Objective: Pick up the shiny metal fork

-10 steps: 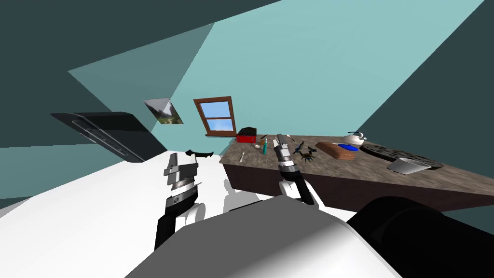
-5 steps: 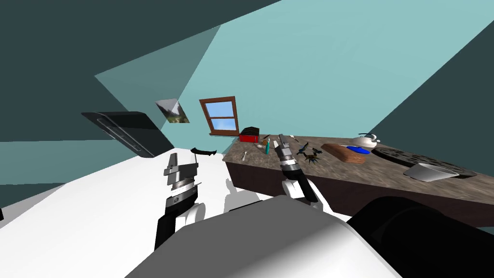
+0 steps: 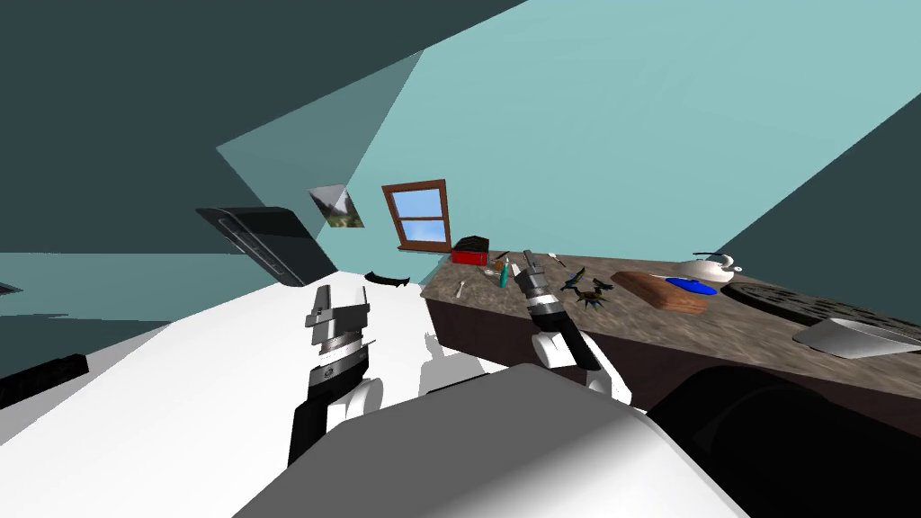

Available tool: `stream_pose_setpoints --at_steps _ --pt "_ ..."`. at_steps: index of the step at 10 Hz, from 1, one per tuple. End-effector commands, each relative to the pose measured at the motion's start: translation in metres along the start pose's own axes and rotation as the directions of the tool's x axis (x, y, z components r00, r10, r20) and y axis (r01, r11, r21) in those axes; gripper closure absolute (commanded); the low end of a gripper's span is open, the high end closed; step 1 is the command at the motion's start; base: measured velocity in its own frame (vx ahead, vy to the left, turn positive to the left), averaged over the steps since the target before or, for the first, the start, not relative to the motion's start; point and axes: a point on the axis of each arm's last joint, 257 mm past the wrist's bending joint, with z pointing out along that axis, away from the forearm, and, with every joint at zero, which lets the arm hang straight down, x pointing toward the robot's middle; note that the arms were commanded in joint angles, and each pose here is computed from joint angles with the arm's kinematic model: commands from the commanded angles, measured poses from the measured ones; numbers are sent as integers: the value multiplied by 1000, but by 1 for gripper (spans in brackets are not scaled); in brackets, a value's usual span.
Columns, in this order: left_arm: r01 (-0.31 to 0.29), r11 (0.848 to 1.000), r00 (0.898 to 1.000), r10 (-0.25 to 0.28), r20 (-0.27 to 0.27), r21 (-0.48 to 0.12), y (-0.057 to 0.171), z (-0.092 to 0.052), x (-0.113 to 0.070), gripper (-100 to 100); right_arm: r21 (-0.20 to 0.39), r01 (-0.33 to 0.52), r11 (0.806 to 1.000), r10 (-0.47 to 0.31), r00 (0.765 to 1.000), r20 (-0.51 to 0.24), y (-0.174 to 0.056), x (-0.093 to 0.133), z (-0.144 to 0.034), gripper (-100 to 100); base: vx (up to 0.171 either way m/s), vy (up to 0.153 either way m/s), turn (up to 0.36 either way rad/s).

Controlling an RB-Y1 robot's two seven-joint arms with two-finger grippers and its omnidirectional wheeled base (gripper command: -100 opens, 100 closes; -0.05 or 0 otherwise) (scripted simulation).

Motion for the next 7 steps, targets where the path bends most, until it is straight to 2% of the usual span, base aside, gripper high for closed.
stream_pose_setpoints --at_steps 1,2,3,5,6,7 --pt "0 1000 1000 0 0 0 0 0 0 0 49 -43 998 43 999 11 -11 -12 0 -100 -26 11 164" --pt "0 1000 1000 0 0 0 0 0 0 0 50 -72 996 71 997 13 -12 -12 0 -100 -23 4 85" --pt "0 1000 1000 0 0 0 0 0 0 0 90 -94 991 92 995 27 -21 -23 0 -100 -26 11 188" --pt "0 1000 1000 0 0 0 0 0 0 0 95 -134 986 132 991 32 -22 -23 0 -100 -14 5 43" --pt "0 1000 1000 0 0 0 0 0 0 0 134 -168 977 162 985 54 -32 -35 0 -100 -13 14 180" --pt "0 1000 1000 0 0 0 0 0 0 0 140 -193 971 186 981 60 -34 -36 -1 -100 -16 8 125"
